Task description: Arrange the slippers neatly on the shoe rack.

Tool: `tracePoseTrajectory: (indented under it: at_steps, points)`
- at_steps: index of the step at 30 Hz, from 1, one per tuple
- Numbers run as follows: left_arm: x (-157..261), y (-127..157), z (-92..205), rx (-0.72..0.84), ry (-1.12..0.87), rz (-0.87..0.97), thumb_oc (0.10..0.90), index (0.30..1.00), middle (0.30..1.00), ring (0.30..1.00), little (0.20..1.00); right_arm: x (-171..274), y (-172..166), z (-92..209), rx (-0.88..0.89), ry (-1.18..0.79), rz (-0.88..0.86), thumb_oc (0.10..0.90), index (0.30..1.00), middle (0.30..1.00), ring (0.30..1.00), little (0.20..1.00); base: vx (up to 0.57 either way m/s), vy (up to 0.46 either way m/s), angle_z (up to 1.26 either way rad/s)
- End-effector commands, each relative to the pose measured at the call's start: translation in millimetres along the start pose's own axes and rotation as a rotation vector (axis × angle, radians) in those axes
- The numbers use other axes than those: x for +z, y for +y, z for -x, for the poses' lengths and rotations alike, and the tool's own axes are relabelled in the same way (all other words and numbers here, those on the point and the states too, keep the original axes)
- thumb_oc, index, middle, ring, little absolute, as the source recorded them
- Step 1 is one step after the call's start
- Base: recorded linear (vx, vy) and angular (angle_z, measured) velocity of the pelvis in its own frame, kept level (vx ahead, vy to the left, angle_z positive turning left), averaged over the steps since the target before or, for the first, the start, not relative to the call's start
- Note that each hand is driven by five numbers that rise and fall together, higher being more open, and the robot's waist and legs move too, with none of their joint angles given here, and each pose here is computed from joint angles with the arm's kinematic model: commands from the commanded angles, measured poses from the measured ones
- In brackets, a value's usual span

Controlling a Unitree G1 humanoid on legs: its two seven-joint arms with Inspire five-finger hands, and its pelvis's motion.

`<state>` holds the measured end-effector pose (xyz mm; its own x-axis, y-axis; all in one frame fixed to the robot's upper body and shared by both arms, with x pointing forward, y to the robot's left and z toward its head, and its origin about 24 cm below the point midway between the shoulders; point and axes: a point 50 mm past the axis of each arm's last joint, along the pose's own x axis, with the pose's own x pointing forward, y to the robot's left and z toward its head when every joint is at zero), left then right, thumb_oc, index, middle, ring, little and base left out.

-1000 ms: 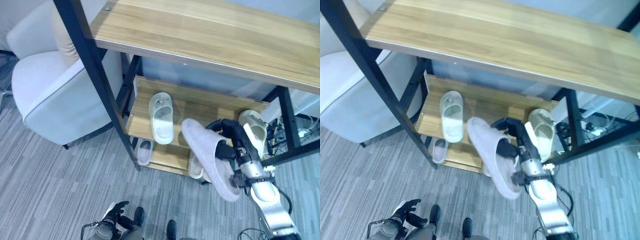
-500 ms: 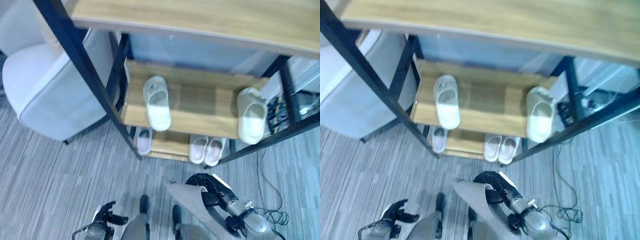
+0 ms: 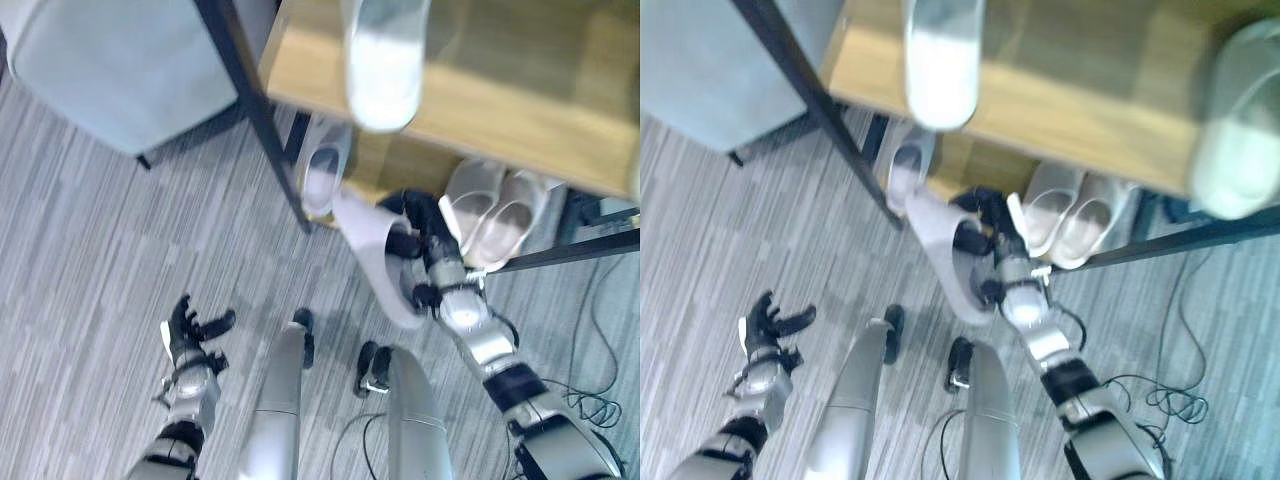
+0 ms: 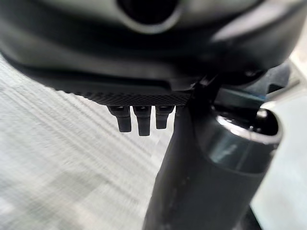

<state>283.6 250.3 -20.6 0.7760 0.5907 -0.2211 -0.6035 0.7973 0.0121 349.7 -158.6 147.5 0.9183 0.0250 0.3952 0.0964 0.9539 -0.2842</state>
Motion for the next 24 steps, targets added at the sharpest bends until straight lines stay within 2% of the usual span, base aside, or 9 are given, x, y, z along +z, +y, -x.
tracePoseTrajectory:
  at_steps: [1,3,5,7,9,10,13,18,24]
  points:
    - [15.6,24.8,-3.3,0.158,-0.124,-0.008,0.800,0.900,0.900,0.900,0.900,54.2,-16.8,-19.7,-0.193,-0.256,-0.062,0.400,0.300,0.300,0.300,0.300,0.10,-0.041,0.23]
    - [16.8,25.3,-3.9,0.172,-0.126,-0.013,0.800,0.900,0.900,0.900,0.900,66.2,-23.8,-27.2,-0.229,-0.296,-0.066,0.400,0.300,0.300,0.300,0.300,0.10,-0.028,0.17]
    - [30.6,24.6,-4.0,0.189,-0.199,-0.042,0.800,0.900,0.900,0.900,0.900,99.7,-44.7,-49.1,-0.345,-0.383,-0.073,0.400,0.300,0.300,0.300,0.300,0.15,-0.038,0.09]
    - [21.9,33.4,-3.8,0.269,-0.193,-0.122,0.800,0.900,0.900,0.900,0.900,136.8,-56.5,-70.8,-0.456,-0.471,-0.092,0.400,0.300,0.300,0.300,0.300,0.20,-0.017,0.09]
    - [22.6,32.9,-4.2,0.269,-0.195,-0.119,0.800,0.900,0.900,0.900,0.900,138.0,-56.5,-71.5,-0.456,-0.474,-0.092,0.400,0.300,0.300,0.300,0.300,0.11,0.005,0.01]
    - [19.1,39.1,-3.8,0.329,-0.178,-0.111,0.800,0.900,0.900,0.900,0.900,158.0,-58.9,-77.9,-0.495,-0.522,-0.102,0.400,0.300,0.300,0.300,0.300,0.14,0.018,-0.01]
    - [3.7,48.5,3.0,0.365,-0.133,-0.115,0.800,0.900,0.900,0.900,0.900,182.3,-69.4,-78.9,-0.571,-0.596,-0.155,0.400,0.300,0.300,0.300,0.300,0.14,0.041,-0.17]
    - [-15.0,50.4,10.7,0.358,-0.100,-0.209,0.800,0.900,0.900,0.900,0.900,205.5,-87.5,-82.5,-0.638,-0.659,-0.178,0.400,0.300,0.300,0.300,0.300,0.07,0.038,-0.16]
    - [-22.4,47.1,16.9,0.288,-0.114,-0.283,0.800,0.900,0.900,0.900,0.900,216.4,-102.7,-93.0,-0.694,-0.640,-0.096,0.400,0.300,0.300,0.300,0.300,0.03,0.021,-0.05]
